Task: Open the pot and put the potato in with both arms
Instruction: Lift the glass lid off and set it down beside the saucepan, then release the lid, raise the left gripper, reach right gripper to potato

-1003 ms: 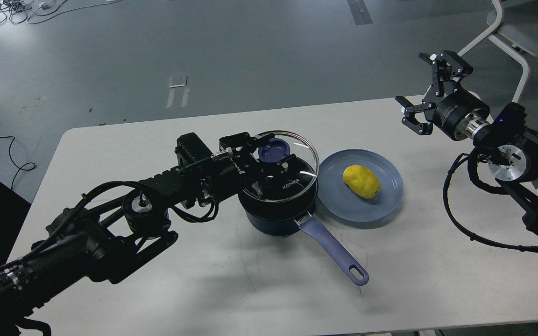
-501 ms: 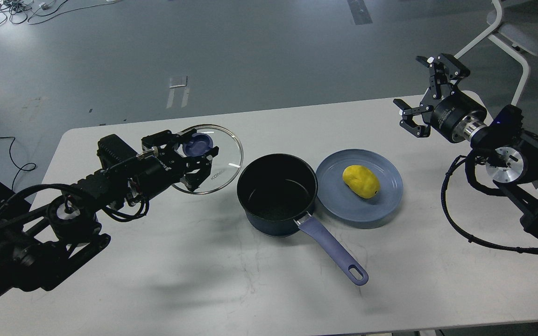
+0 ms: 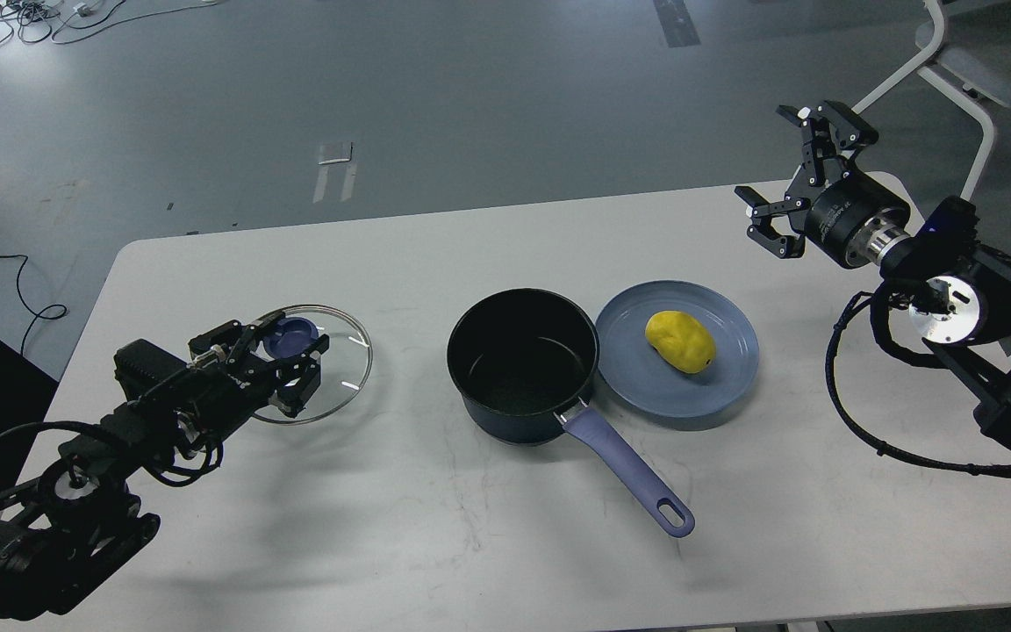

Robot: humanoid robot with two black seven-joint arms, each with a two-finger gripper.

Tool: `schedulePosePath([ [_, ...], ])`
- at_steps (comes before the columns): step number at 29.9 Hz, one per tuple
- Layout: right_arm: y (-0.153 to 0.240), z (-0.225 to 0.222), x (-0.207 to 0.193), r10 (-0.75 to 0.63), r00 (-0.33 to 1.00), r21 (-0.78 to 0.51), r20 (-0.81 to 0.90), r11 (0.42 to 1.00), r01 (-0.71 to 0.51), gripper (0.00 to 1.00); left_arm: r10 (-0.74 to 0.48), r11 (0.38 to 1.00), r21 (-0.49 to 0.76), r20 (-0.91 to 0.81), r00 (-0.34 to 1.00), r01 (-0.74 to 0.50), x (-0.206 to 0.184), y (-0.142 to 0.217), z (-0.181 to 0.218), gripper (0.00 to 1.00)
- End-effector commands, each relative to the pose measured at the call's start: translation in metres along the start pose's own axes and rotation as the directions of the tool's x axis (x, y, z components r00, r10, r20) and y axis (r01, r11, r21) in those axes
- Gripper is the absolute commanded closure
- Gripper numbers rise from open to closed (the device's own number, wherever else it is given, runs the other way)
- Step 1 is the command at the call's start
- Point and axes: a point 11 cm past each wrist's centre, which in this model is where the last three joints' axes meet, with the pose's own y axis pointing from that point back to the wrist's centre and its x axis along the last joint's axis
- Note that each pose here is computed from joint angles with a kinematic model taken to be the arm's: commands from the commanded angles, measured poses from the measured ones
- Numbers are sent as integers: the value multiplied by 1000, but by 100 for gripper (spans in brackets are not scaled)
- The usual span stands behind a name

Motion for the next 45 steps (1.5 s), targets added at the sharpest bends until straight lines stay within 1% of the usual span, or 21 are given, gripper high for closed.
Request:
schedulePosePath([
  [1,-1,2,-3,-8,1000,-11,-12,1000,8,0,-14,1000,-4,-20,1000,14,-13,1,3,41],
  [9,0,1,-1,-5,1000,-14,-18,1000,4,0,-23,999,-25,-66,998,22,-29,-4,21,40],
  [11,1,2,0,-3,1000,-16,-19,1000,3,0,-21,1000,-25,-71,997,19,-30,-6,23,36],
  [13,1,2,1,-2,1000,-15,-19,1000,2,0,-12,1000,-19,-93,996,10,-29,-8,24,26],
  [14,1,2,1,-2,1000,-15,-19,1000,2,0,-12,1000,-19,-93,996,10,-29,-8,24,26],
  [16,1,2,1,-3,1000,-17,-18,1000,2,0,-1,1000,0,-125,992,1,-28,-8,22,16],
  [17,1,2,1,-2,1000,-15,-19,1000,2,0,11,1000,13,-150,989,-9,-25,-9,20,5],
  [18,1,1,0,-3,1000,-14,-18,1000,3,0,26,999,33,-180,983,-20,-22,-9,17,2],
  [20,1,1,1,-4,1000,-15,-20,1000,4,0,52,997,61,-229,972,-39,-17,-11,13,2],
  [22,1,1,0,-6,1000,-15,-21,1000,5,0,86,995,75,-262,961,-68,-7,-16,10,2],
  [27,0,5,-8,-45,997,-36,-68,998,42,0,284,959,120,-462,840,-258,67,-38,2,2],
  [28,0,7,-10,-54,995,-43,-89,998,50,0,311,950,135,-488,816,-281,79,-40,-1,2],
  [29,1,7,-12,-74,982,-62,-172,996,64,0,362,932,177,-537,762,-318,98,-42,-9,2],
  [32,6,1,-14,-158,863,-120,-479,986,114,0,444,893,288,-691,570,-346,134,-50,-24,2],
  [34,7,5,-22,-215,783,-146,-583,976,159,0,454,886,327,-754,474,-329,144,-53,-28,2],
  [36,12,16,-30,-315,588,-221,-745,948,227,0,447,884,383,-861,243,-269,162,-63,-31,2],
  [37,13,17,-29,-329,535,-240,-778,943,231,0,439,886,391,-880,179,-251,165,-65,-30,2],
  [38,16,21,-28,-360,432,-280,-827,930,239,0,420,890,399,-905,60,-219,169,-68,-30,2],
  [40,19,27,-28,-396,341,-328,-853,914,241,0,399,897,397,-917,-31,-193,171,-71,-29,2],
  [41,22,37,-27,-432,254,-378,-865,895,235,0,372,906,382,-924,-85,-184,176,-73,-28,2],
  [45,28,55,-26,-492,46,-469,-869,851,235,0,305,924,335,-936,-174,-186,190,-78,-23,2],
])
